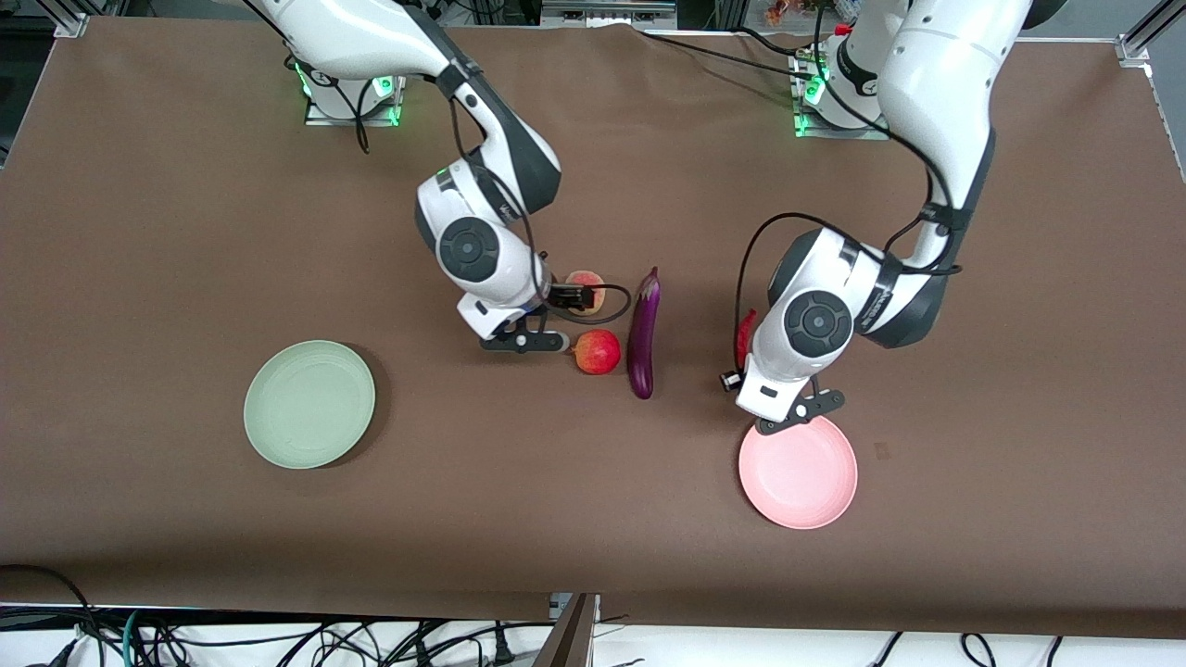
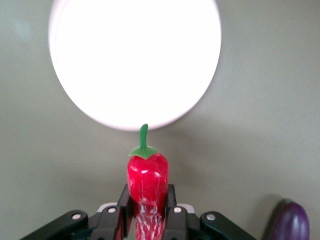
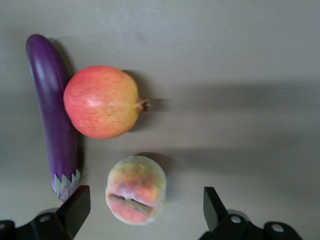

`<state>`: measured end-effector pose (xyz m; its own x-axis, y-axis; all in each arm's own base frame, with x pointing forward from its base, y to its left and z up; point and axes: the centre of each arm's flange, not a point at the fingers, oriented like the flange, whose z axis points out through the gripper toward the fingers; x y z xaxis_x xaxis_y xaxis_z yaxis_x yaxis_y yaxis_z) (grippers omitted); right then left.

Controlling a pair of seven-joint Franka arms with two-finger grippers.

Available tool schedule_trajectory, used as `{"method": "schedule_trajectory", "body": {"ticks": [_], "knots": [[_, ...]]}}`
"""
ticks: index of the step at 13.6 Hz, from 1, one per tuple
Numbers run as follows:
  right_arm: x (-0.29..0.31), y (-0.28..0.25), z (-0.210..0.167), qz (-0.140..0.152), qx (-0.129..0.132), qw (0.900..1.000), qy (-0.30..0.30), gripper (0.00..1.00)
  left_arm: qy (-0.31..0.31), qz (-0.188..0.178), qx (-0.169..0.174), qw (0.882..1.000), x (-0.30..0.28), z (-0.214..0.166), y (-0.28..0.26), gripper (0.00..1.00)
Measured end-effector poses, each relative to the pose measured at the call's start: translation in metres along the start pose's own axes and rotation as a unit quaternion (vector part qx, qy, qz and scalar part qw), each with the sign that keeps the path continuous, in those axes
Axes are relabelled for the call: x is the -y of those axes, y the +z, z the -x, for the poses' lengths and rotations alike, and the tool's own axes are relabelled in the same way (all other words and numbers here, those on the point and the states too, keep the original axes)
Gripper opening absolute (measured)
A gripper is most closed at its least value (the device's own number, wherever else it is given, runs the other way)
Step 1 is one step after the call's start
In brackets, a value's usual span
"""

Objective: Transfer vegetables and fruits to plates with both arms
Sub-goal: 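Release the chili on the pink plate while the right gripper lifts the peach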

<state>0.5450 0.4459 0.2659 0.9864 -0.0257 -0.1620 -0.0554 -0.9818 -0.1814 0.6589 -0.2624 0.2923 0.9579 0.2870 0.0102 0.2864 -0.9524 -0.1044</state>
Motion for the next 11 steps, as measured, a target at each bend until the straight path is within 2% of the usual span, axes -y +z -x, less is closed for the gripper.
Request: {"method": "schedule_trajectory", "body": {"ticks": [1,3,4,5,7,9,11], "knots": [[0.006,0.011,0.003,-0.001,-0.004,1.000,0.001,1.00,0.046,-0.016,-0.031,0.998,0.001,-0.008,-0.013,0.28],[0.014,0.028,0.007,-0.003,-0.010,1.000,0.000,1.00,0.139,-0.035,-0.065,0.988,0.002,-0.023,-0.028,0.28],[0.016,0.033,0.009,-0.003,-0.010,1.000,-0.001,1.00,0.176,-0.036,-0.073,0.981,0.004,-0.033,-0.029,0.28],[0.018,0.039,0.012,-0.001,-0.008,1.000,-0.004,1.00,0.223,-0.024,-0.097,0.970,0.007,-0.054,-0.022,0.28],[0.022,0.046,0.017,0.003,-0.004,1.000,-0.008,1.00,0.255,0.003,-0.127,0.958,0.014,-0.079,0.002,0.28],[0.027,0.057,0.025,0.008,0.002,1.000,-0.015,1.00,0.270,0.035,-0.128,0.954,0.026,-0.095,0.040,0.28],[0.029,0.066,0.028,0.011,0.005,1.000,-0.018,1.00,0.281,0.053,-0.127,0.950,0.031,-0.102,0.069,0.28]]}}
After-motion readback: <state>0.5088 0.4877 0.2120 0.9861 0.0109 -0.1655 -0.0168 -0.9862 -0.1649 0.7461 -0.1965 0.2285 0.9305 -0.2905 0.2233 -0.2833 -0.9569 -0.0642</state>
